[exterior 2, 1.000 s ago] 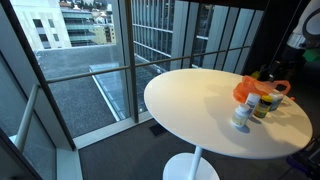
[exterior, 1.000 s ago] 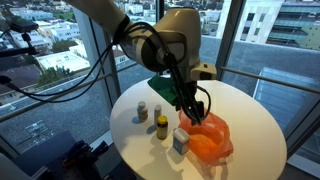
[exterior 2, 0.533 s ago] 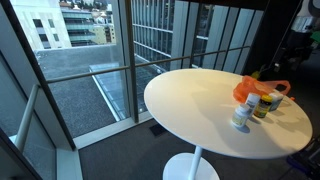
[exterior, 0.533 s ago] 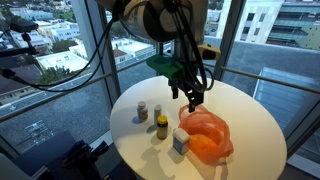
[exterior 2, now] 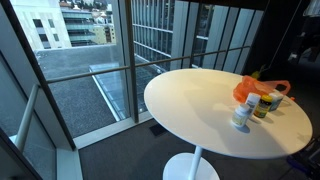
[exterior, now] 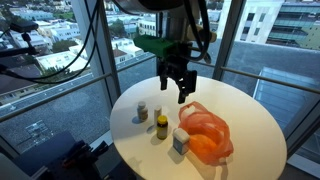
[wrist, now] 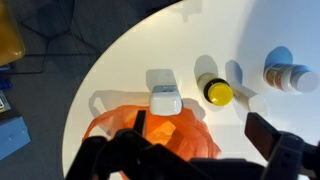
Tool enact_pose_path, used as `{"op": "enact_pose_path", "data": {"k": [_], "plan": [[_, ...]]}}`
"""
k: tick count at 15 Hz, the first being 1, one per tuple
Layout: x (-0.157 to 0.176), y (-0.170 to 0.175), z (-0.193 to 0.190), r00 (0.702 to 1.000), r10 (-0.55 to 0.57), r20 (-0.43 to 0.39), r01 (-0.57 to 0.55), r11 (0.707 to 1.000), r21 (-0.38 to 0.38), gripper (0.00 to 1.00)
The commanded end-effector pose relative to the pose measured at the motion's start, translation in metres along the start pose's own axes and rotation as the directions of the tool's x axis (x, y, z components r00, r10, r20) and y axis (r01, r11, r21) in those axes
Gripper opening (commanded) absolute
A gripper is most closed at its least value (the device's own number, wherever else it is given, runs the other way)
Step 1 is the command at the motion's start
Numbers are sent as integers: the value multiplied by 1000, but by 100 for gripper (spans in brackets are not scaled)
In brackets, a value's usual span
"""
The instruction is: Take the box out of the carrier bag
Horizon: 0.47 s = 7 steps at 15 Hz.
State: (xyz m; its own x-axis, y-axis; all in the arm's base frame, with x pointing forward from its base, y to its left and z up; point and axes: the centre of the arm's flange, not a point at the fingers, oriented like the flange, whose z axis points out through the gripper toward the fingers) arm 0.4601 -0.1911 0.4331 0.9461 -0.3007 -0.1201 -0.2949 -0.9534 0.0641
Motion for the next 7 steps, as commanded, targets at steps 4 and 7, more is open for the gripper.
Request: {"op": "enact_pose_path", "data": {"k": [4, 7], "plan": [[-13, 2, -19, 1000, -19, -9, 19, 1000, 7, 100], [-13, 2, -19, 1000, -19, -7, 19, 1000, 7, 100]]}}
